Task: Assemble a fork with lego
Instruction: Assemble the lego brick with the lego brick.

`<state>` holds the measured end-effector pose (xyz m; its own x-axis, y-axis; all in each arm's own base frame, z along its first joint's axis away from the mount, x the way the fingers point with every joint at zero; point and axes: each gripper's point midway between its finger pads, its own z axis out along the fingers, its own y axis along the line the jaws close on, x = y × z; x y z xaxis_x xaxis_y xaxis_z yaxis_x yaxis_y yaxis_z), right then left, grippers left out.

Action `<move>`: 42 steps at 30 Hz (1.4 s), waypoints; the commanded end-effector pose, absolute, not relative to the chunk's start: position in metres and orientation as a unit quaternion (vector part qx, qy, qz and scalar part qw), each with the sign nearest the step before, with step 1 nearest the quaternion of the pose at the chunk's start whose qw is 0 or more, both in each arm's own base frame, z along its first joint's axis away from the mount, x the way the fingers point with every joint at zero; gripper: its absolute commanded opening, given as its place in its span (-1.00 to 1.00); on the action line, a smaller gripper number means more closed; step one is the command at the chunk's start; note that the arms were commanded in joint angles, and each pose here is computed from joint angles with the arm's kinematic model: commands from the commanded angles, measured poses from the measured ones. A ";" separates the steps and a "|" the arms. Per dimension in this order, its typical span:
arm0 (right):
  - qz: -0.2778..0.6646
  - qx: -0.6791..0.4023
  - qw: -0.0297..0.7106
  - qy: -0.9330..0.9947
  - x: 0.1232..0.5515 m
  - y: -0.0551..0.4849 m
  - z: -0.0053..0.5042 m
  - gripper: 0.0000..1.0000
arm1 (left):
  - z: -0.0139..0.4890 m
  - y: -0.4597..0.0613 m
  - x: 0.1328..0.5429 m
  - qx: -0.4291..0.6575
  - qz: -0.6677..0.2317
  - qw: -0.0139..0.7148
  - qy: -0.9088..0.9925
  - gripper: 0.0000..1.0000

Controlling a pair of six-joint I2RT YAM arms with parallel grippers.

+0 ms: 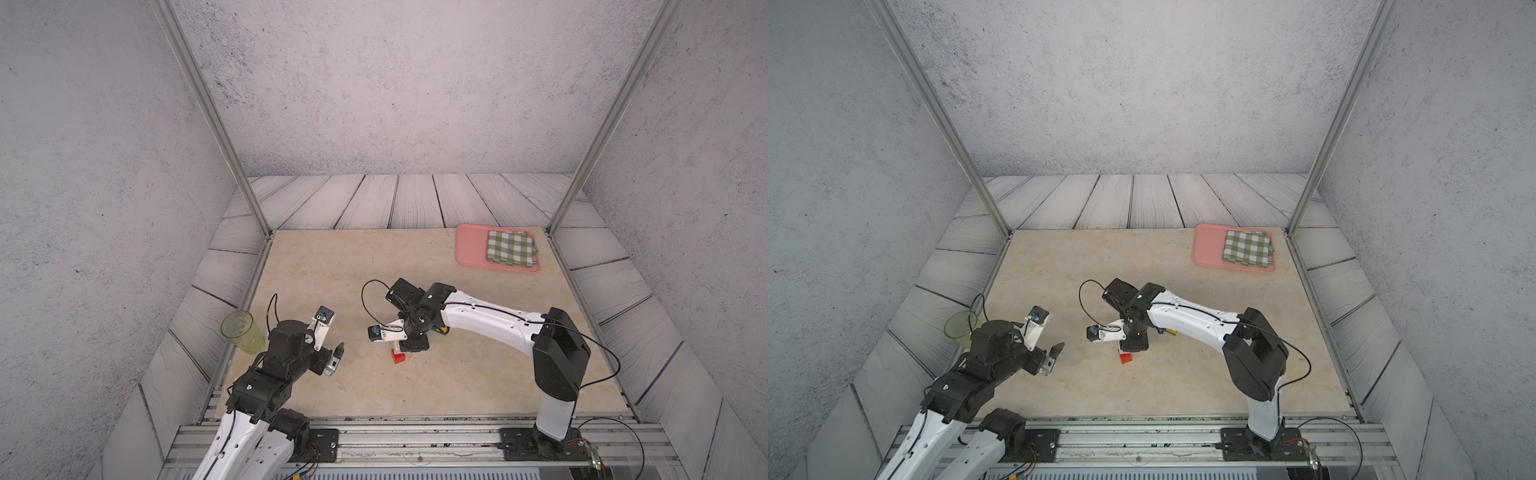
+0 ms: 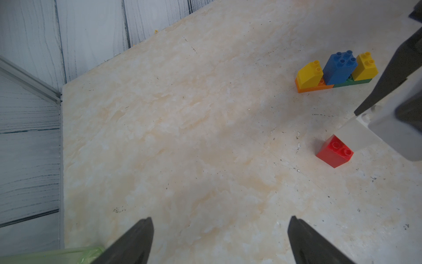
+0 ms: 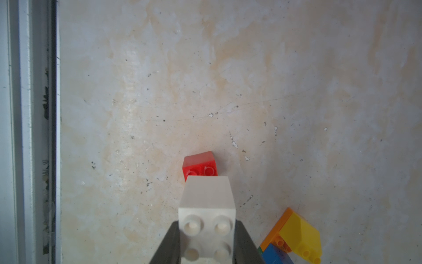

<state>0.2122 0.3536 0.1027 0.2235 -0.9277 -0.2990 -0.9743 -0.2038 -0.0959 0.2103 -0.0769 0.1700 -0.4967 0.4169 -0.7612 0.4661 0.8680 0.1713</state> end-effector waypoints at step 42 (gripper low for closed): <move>0.025 -0.764 -0.052 0.643 0.200 0.318 0.015 -1.00 | 0.163 -0.073 0.214 0.249 -0.021 0.427 0.869 0.96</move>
<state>0.2146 0.3581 0.0800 0.2550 -0.9473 -0.1936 -0.9667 -0.2544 -0.0287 0.2119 -0.0759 0.1665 -0.5048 0.4170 -0.7558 0.4611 0.8705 0.1722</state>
